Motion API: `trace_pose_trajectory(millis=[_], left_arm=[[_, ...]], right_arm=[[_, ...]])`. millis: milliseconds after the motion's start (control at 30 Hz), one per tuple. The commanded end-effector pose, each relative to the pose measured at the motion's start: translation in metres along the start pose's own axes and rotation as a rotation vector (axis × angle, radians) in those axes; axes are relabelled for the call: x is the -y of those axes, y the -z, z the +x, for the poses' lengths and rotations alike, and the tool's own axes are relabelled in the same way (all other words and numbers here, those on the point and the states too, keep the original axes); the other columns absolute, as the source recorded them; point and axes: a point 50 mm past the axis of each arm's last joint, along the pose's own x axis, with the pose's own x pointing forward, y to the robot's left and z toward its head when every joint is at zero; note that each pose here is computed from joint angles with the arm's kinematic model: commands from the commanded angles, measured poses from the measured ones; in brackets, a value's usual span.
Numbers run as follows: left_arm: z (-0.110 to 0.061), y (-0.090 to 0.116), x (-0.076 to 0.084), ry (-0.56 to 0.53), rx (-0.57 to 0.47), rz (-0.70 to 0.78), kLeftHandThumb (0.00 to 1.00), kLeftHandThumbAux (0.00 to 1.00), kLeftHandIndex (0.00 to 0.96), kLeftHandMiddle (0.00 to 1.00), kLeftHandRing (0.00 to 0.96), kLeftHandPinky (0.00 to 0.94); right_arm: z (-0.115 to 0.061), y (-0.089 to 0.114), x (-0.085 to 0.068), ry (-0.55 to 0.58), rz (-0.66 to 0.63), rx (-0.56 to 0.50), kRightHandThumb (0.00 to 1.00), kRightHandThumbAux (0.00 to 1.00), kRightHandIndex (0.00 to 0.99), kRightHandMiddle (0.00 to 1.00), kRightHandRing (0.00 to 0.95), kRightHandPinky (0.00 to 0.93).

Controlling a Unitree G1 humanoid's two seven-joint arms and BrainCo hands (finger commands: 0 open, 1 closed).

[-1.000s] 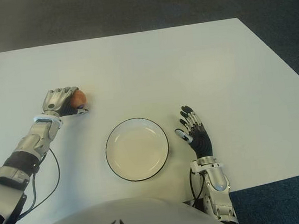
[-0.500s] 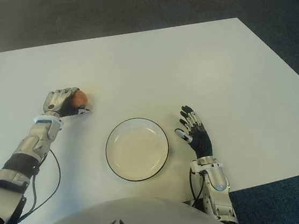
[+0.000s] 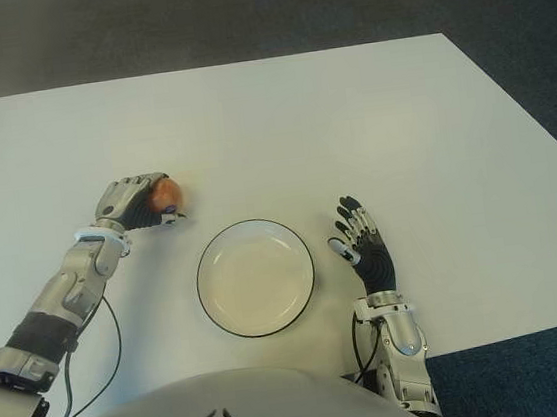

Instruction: Put the apples into the plate.

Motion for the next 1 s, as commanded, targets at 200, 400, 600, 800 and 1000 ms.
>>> trace_pose_trajectory(millis=[200,400,600,800,1000], left_arm=[[0.001,-0.01,-0.038,-0.213,0.104,-0.044,0.854,0.667,0.402,0.533,0.847,0.808],[0.0,-0.018,-0.063,-0.285,0.158,-0.023,0.855,0.667,0.403,0.535,0.849,0.809],[-0.006,-0.035,-0.085,-0.334,0.214,0.02,0.856,0.666,0.404,0.534,0.854,0.796],[-0.015,-0.052,-0.096,-0.344,0.262,0.075,0.856,0.666,0.404,0.532,0.853,0.779],[-0.025,-0.067,-0.098,-0.325,0.31,0.089,0.857,0.665,0.405,0.531,0.846,0.785]], right_arm=[[-0.008,0.019,0.002,0.012,0.026,-0.108,0.145,0.574,0.008,0.0,0.0,0.0],[-0.009,0.02,0.002,0.014,0.02,-0.117,0.139,0.567,0.006,0.0,0.0,0.0],[-0.01,0.021,0.003,0.011,0.032,-0.126,0.135,0.578,0.006,0.0,0.0,0.0],[-0.011,0.021,0.004,0.008,0.024,-0.122,0.136,0.587,0.007,0.0,0.0,0.0],[-0.011,0.021,0.003,0.017,0.008,-0.119,0.132,0.575,0.009,0.0,0.0,0.0]])
